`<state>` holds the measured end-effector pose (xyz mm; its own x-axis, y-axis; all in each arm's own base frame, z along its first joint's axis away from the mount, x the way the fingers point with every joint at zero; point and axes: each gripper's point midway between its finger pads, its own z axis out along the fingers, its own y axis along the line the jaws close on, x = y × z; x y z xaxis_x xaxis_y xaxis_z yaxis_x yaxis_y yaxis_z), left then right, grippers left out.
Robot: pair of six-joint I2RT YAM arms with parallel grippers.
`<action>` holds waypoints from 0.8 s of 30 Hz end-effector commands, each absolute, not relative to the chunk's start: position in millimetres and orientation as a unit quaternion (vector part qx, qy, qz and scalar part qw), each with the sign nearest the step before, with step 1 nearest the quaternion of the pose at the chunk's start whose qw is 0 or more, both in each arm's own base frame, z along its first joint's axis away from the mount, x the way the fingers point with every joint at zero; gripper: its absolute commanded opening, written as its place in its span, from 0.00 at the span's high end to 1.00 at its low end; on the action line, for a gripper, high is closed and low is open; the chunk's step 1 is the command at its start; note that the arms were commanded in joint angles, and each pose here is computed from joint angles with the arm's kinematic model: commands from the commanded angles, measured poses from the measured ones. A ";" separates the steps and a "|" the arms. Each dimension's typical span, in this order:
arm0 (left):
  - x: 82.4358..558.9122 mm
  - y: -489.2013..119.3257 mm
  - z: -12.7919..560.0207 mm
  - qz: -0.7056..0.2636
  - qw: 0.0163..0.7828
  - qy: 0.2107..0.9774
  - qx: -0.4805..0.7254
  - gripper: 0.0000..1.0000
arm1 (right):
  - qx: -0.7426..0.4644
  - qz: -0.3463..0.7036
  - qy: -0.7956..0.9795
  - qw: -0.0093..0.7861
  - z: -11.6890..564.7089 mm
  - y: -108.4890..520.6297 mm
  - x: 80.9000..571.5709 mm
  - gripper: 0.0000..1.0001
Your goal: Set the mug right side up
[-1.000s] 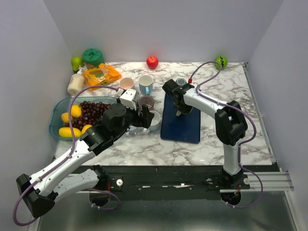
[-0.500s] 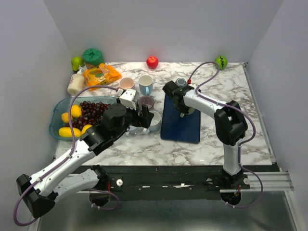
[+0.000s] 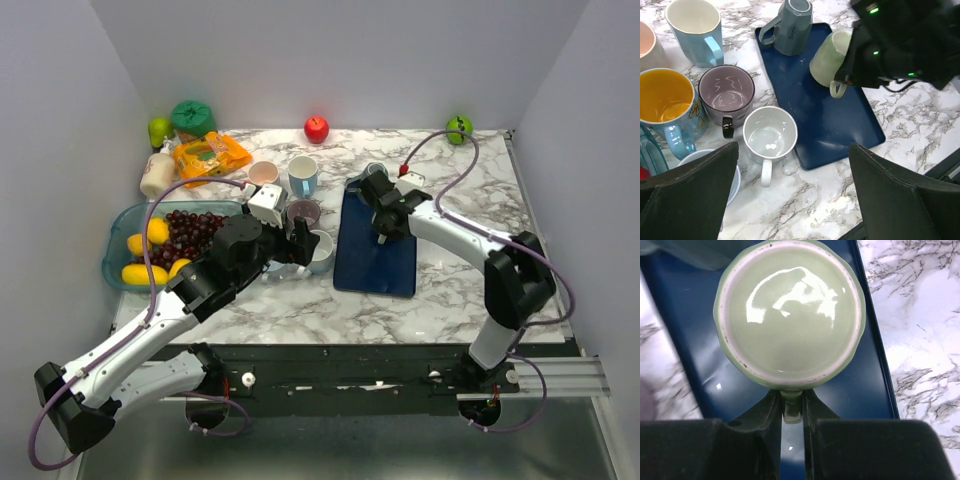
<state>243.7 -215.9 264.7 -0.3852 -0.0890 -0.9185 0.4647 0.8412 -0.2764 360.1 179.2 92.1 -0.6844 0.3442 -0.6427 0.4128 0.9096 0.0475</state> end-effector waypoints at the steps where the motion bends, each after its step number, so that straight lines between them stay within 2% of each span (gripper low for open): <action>1: 243.9 -224.6 282.6 -0.283 0.547 0.779 0.119 0.01 | 0.180 0.079 0.881 0.431 170.5 204.6 380.2 0.99; 16: 234.1 -260.0 346.8 -0.393 0.560 0.715 0.141 0.01 | 0.030 0.375 0.712 0.593 392.0 229.9 309.1 0.99; 24: 219.6 -287.9 389.2 -0.477 0.544 0.669 0.168 0.01 | -0.046 0.481 0.608 0.630 477.7 237.9 259.2 0.99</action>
